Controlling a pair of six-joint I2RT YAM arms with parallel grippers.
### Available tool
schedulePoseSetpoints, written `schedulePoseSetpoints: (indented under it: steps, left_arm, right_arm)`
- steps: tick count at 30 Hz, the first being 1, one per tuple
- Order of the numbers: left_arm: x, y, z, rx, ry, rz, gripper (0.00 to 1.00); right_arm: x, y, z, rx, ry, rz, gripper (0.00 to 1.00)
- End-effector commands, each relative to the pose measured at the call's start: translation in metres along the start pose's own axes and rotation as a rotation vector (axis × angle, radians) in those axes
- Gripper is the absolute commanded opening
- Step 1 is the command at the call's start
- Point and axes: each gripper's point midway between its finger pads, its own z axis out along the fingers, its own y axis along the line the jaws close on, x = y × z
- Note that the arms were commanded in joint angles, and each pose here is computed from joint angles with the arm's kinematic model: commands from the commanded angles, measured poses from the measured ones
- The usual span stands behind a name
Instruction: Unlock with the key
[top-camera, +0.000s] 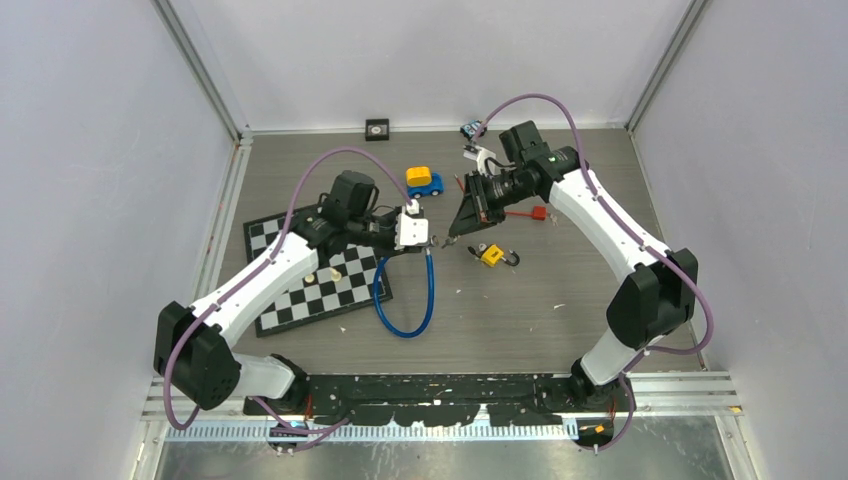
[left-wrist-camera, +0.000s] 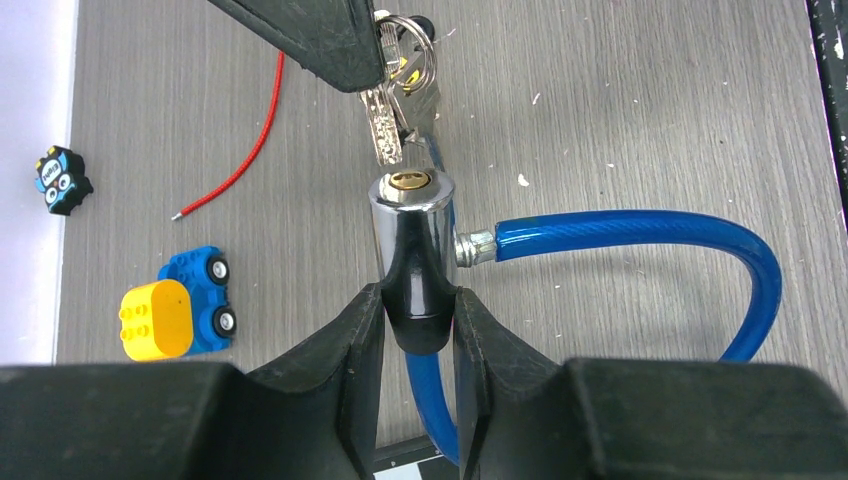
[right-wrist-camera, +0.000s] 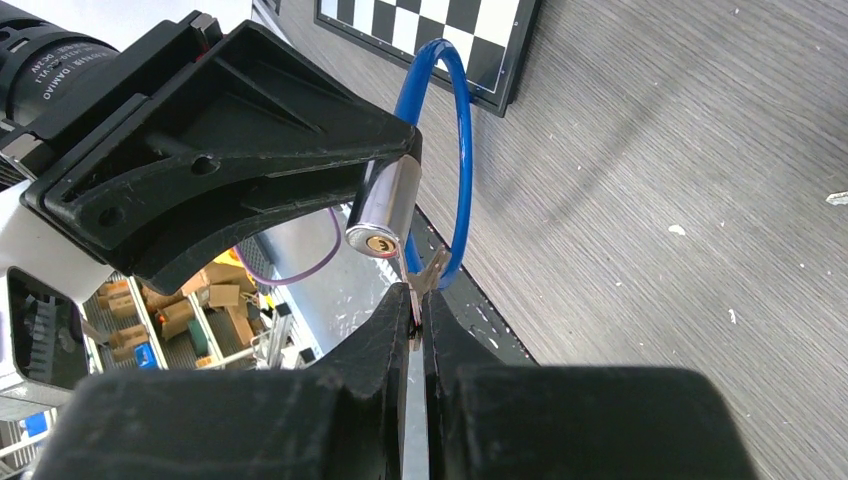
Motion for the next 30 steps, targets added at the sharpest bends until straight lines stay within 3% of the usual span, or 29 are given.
schedulePoseSetpoints:
  steps: [1, 30]
  left_arm:
    - [-0.0189, 0.0113, -0.0041, -0.046, -0.049, 0.053, 0.00]
    - [-0.0151, 0.0133, -0.0002, -0.066, -0.017, 0.053, 0.00]
  right_arm:
    - [-0.0035, 0.0135, -0.0006, -0.046, -0.009, -0.017, 0.00]
    - [0.0011, 0.0114, 0.0036, -0.047, 0.001, -0.013, 0.00]
